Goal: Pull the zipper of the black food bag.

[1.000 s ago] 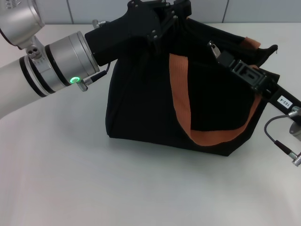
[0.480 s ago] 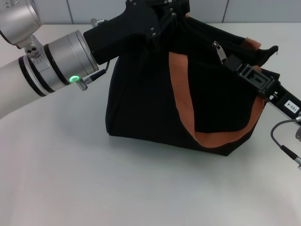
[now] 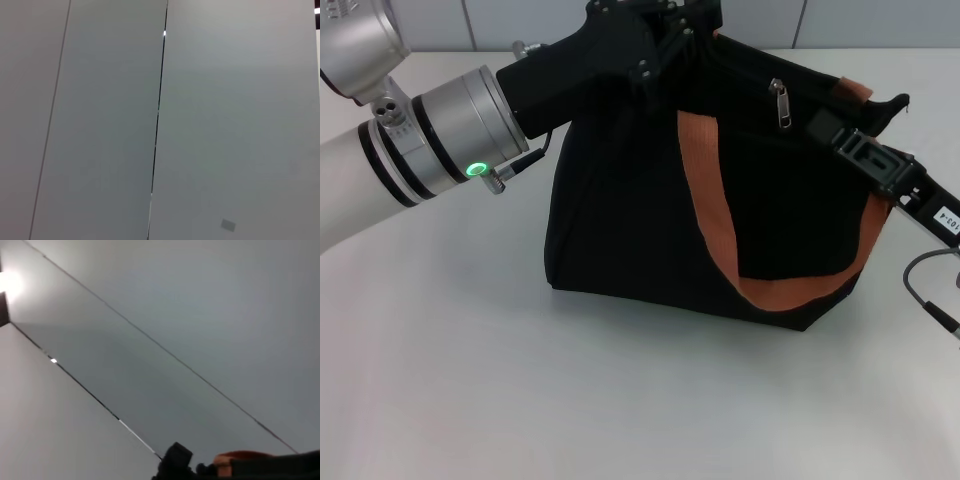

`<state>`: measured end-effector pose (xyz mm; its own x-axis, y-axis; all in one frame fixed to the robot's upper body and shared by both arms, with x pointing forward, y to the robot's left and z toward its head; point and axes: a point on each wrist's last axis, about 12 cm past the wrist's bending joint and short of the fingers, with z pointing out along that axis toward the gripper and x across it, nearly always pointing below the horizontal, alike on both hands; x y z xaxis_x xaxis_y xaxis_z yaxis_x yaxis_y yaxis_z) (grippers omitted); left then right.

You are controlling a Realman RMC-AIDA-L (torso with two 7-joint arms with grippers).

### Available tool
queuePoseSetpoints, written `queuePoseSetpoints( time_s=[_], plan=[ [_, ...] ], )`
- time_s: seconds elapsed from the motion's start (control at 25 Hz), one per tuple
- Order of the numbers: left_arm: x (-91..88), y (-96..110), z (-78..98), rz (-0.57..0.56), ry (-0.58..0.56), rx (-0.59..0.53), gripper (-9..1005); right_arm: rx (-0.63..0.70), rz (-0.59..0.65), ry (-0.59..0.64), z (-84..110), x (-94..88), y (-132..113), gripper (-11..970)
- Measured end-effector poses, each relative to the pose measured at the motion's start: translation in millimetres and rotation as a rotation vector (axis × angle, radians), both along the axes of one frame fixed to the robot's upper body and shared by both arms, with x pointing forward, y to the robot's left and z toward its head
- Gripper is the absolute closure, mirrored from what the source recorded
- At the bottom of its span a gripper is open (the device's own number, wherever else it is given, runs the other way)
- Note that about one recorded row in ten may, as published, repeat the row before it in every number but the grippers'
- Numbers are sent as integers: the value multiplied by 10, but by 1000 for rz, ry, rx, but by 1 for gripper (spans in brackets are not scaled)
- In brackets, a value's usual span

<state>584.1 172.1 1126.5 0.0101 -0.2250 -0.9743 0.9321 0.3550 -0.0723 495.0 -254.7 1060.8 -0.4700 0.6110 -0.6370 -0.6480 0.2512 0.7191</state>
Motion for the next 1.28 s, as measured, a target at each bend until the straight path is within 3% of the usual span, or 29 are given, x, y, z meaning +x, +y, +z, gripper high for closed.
queuePoseSetpoints(
  time_s=[0.24, 0.52, 0.68, 1.28],
  plan=[
    [-5, 0, 1, -3, -1, -2, 971, -8, -69, -51, 1, -27, -62, 923],
    [-7, -5, 1, -7, -1, 0, 970, -39, -64, -91, 16, 4, -15, 839],
    [-9, -8, 0, -9, -1, 1, 970, -51, -65, -105, 21, 18, -2, 697],
    [-11, -24, 2, -18, -1, 4, 972, -77, -43, -51, -4, 119, 72, 698]
  ],
)
